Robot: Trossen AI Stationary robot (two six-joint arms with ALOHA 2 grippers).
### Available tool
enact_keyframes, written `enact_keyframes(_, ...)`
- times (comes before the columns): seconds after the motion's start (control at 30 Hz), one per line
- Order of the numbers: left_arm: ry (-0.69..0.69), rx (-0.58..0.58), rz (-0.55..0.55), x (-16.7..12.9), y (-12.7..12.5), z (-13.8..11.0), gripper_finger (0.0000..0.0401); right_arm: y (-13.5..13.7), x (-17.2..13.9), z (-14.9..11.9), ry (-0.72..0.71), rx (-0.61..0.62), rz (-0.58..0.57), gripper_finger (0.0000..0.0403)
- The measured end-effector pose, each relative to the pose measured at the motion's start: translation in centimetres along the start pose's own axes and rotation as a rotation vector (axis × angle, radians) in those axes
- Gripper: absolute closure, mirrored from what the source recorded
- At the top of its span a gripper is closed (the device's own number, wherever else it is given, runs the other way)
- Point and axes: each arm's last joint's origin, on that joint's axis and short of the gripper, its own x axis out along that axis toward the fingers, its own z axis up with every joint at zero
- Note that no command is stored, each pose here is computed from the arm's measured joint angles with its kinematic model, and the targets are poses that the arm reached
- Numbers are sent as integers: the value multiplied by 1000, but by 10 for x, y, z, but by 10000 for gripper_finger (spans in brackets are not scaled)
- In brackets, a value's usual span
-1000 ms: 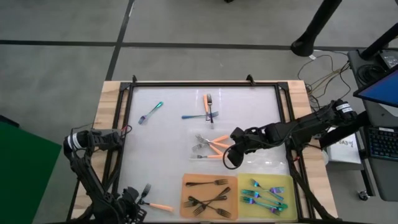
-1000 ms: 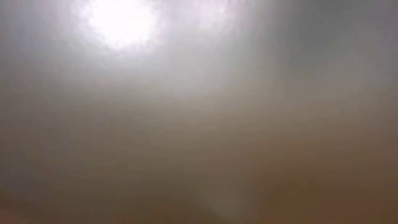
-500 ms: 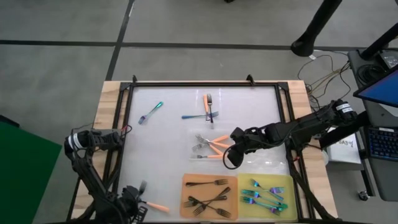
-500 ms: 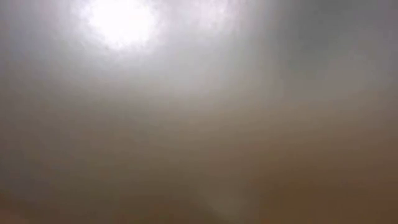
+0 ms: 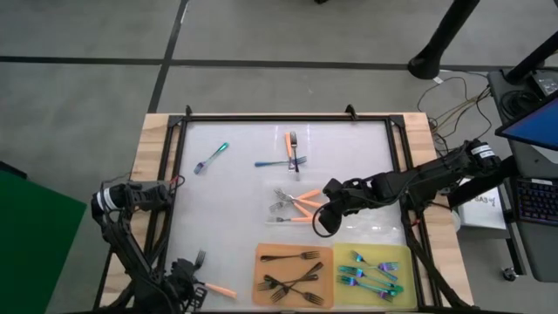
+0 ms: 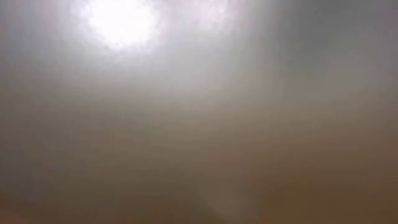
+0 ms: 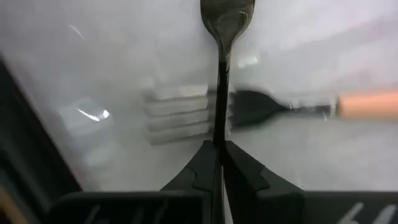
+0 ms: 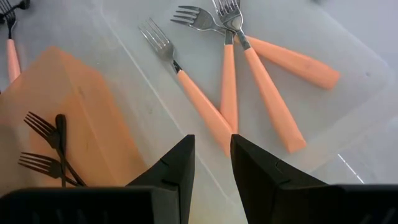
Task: Sort silverware by color (type)
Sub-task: Put the black fork into the orange bin
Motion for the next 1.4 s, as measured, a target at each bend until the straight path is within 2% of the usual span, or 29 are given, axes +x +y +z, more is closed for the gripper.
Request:
enact_keyframes(0.17, -48, 5, -53, -17, -8, 2, 399, 0, 0, 0, 0, 1, 0, 310)
enact_keyframes(0.47, -255, 48, -284, -42, -30, 14, 400, 0, 0, 0, -4, 21, 5, 309)
enact_keyframes(0.57, -320, 77, -332, -49, -37, 25, 400, 2, 0, 1, -13, 32, 17, 310)
enact_keyframes(0.8, -440, 180, -342, -57, -58, 55, 400, 10, -1, 8, -79, 48, 107, 310)
enact_keyframes(1.07, -530, 360, -342, -78, -95, 93, 400, 15, -2, 16, -147, -15, 166, 309)
enact_keyframes(1.2, -552, 359, -358, -89, -109, 111, 400, 12, -2, 20, -158, -43, 156, 310)
enact_keyframes(1.3, -548, 318, -422, -96, -122, 121, 400, 10, -1, 22, -164, -44, 150, 309)
enact_keyframes(1.4, -573, 390, -520, -101, -137, 126, 400, 9, -1, 23, -166, -44, 147, 310)
